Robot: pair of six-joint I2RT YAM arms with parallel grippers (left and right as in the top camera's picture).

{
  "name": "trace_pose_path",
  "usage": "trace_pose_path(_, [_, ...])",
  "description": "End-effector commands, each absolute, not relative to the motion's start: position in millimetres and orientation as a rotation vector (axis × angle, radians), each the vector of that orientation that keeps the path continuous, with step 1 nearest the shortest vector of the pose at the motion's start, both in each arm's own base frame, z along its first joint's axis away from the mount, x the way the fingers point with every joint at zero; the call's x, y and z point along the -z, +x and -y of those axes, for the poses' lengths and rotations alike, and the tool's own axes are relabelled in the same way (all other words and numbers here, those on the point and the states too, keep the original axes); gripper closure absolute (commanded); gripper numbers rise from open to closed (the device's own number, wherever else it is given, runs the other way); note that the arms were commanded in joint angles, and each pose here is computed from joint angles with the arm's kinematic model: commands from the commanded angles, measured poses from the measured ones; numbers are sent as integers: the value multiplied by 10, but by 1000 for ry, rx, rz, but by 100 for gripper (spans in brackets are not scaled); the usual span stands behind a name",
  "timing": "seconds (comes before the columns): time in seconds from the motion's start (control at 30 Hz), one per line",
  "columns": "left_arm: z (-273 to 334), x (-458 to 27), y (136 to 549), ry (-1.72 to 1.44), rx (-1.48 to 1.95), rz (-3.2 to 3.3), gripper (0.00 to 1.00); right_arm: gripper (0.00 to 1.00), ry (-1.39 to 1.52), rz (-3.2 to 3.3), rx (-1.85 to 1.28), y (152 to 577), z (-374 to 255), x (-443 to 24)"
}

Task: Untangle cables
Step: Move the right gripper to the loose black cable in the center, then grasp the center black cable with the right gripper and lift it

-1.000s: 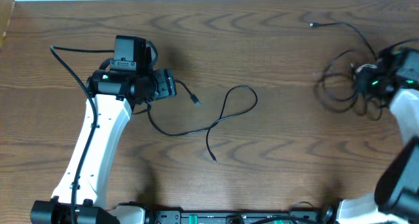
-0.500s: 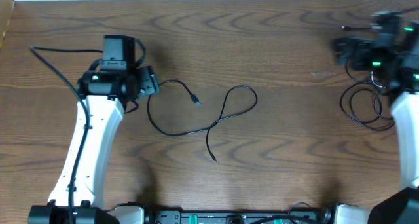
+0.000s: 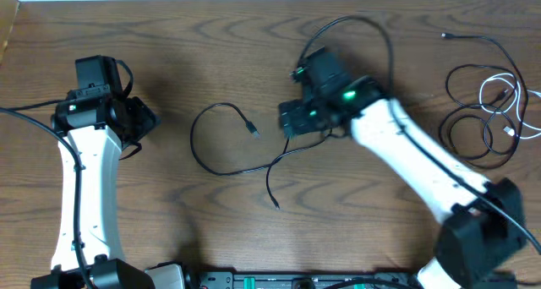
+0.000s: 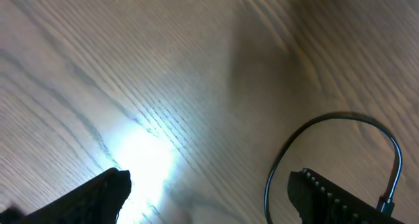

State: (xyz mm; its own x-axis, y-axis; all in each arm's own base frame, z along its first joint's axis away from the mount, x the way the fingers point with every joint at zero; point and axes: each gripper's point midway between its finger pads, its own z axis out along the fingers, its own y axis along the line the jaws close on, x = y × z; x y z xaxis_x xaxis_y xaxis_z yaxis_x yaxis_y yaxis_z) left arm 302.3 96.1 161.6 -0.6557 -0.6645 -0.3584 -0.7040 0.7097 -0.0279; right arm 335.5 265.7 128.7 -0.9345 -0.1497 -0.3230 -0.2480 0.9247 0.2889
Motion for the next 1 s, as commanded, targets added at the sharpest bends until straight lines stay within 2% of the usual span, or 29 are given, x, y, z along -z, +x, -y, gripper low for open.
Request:
trace_pose_path(0.0, [-1011, -1698, 2995, -1097, -190, -2541, 18, 13, -65, -2968, -408, 3086, -2978, -674])
trace_pose_path(0.07, [-1006, -1689, 2969, -1100, -193, -2552, 17, 11, -14, -3046, -323, 2909, -3113, -281])
trace_pose_path(0.17, [-999, -1679, 2940, -1103, -197, -2564, 17, 11, 43, -3076, -234, 2843, -3103, -44])
trace_pose_path(0.23, [-993, -1670, 2913, -1106, -201, -2575, 17, 16, 135, -3063, -137, 2871, -3040, 139])
trace_pose_path(0.27, [-990, -1666, 2904, -1107, -201, -2579, 17, 28, 167, -3042, -106, 2914, -3013, 185])
trace_pose_path(0.33, [-976, -1660, 2897, -1107, -193, -2586, 17, 39, 216, -2967, -41, 3047, -2944, 204])
trace_pose_path(0.47, [-936, -1648, 2891, -1107, -164, -2599, 17, 74, 250, -2904, 23, 3147, -2857, 186])
trace_pose_path(0.5, [-935, -1648, 2884, -1108, -165, -2602, 17, 87, 250, -2895, 70, 3150, -2789, 183])
trace_pose_path(0.57, [-934, -1646, 2883, -1108, -165, -2603, 17, 99, 247, -2868, 188, 3157, -2615, 164])
trace_pose_path(0.67, [-934, -1646, 2882, -1108, -165, -2603, 17, 99, 210, -2817, 459, 3266, -2090, 81])
trace_pose_path(0.77, [-934, -1647, 2883, -1108, -165, -2602, 17, 99, 91, -2853, 545, 3486, -1640, -40])
trace_pose_path(0.83, [-935, -1648, 2884, -1108, -165, -2602, 17, 99, -155, -2910, 382, 3663, -1561, -289])
trace_pose_path(0.9, [-935, -1648, 2885, -1108, -165, -2601, 17, 99, -414, -2938, 68, 3625, -1781, -505])
trace_pose_path(0.97, [-935, -1647, 2885, -1108, -165, -2602, 17, 99, -460, -2948, -202, 3486, -2013, -717])
